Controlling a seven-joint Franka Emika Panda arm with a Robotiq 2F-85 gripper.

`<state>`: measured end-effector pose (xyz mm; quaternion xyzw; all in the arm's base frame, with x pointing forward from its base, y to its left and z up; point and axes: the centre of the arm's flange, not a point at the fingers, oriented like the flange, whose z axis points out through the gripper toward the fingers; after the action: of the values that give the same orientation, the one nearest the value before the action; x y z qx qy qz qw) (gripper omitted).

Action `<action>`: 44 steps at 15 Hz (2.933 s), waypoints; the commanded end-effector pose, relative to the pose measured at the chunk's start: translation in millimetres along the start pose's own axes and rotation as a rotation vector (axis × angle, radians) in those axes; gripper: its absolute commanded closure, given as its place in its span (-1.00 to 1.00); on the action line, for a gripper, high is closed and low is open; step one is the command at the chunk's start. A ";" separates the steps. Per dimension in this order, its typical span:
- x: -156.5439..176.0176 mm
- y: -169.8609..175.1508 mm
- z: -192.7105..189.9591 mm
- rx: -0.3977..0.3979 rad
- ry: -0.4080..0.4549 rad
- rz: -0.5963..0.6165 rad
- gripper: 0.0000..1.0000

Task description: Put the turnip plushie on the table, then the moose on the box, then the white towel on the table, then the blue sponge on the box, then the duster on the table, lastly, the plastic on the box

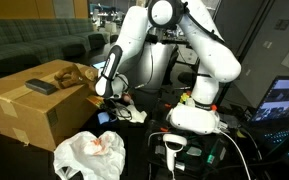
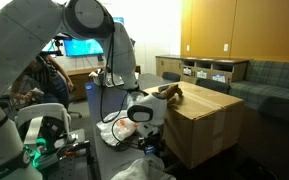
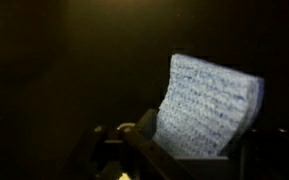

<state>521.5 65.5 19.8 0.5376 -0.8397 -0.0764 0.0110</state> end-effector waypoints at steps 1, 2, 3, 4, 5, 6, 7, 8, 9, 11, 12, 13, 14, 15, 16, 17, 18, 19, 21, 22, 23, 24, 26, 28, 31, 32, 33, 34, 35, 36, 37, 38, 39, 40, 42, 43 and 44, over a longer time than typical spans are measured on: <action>0.5 4.2 -12.6 0.013 0.035 -0.018 0.57; 1.7 6.7 -17.5 0.016 0.044 -0.030 0.72; 2.8 9.7 -23.6 0.020 0.052 -0.046 0.90; 3.8 14.1 -30.9 0.022 0.067 -0.063 0.98; 5.1 18.5 -37.2 0.022 0.078 -0.082 1.00; 7.3 24.9 -45.0 0.021 0.096 -0.100 0.93; 8.8 32.2 -54.9 0.020 0.108 -0.130 0.95; 10.6 39.2 -63.3 0.015 0.124 -0.150 0.93; 12.4 48.4 -73.8 0.010 0.141 -0.177 0.93; 14.7 66.1 -95.4 -0.002 0.169 -0.233 0.93; 17.2 76.2 -108.3 -0.008 0.189 -0.250 0.93; 19.3 84.7 -120.3 -0.008 0.201 -0.271 0.93; 23.4 94.4 -134.4 -0.010 0.221 -0.286 0.93; 24.8 100.8 -147.3 -0.006 0.234 -0.303 0.93; 28.8 108.2 -162.3 -0.003 0.248 -0.321 0.93; 31.1 112.8 -175.9 0.014 0.248 -0.351 0.93; 33.6 116.1 -189.8 0.022 0.262 -0.354 0.93; 38.2 119.1 -205.2 0.040 0.263 -0.364 0.93; 45.7 119.0 -236.9 0.086 0.224 -0.401 0.93; 48.6 119.5 -254.9 0.122 0.160 -0.463 0.93; 50.4 116.7 -268.5 0.143 0.145 -0.465 0.93; 49.4 114.0 -284.4 0.166 0.107 -0.512 0.93; 48.3 109.4 -312.1 0.211 0.045 -0.579 0.93; 42.9 105.0 -332.1 0.260 -0.017 -0.653 0.93; 33.1 102.2 -355.8 0.315 -0.113 -0.769 0.93; 30.8 101.5 -361.7 0.331 -0.141 -0.809 0.93; 26.8 99.8 -366.6 0.346 -0.171 -0.849 0.93; 23.5 99.0 -371.7 0.361 -0.200 -0.890 0.93; 20.6 97.4 -374.8 0.377 -0.226 -0.931 0.93; 18.0 95.3 -377.3 0.395 -0.254 -0.971 0.93; 16.4 94.1 -378.8 0.413 -0.286 -1.007 0.93; 16.2 92.8 -379.7 0.431 -0.318 -1.043 0.94; 16.2 90.5 -379.0 0.452 -0.354 -1.077 0.94; 19.9 88.3 -375.9 0.472 -0.391 -1.106 0.93; 27.2 84.3 -365.6 0.500 -0.474 -1.156 0.93; 31.7 81.7 -357.6 0.503 -0.525 -1.172 0.93; 36.8 78.5 -348.9 0.503 -0.577 -1.188 0.93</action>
<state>461.7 42.6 398.9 0.8528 -0.4083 0.0136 -0.3252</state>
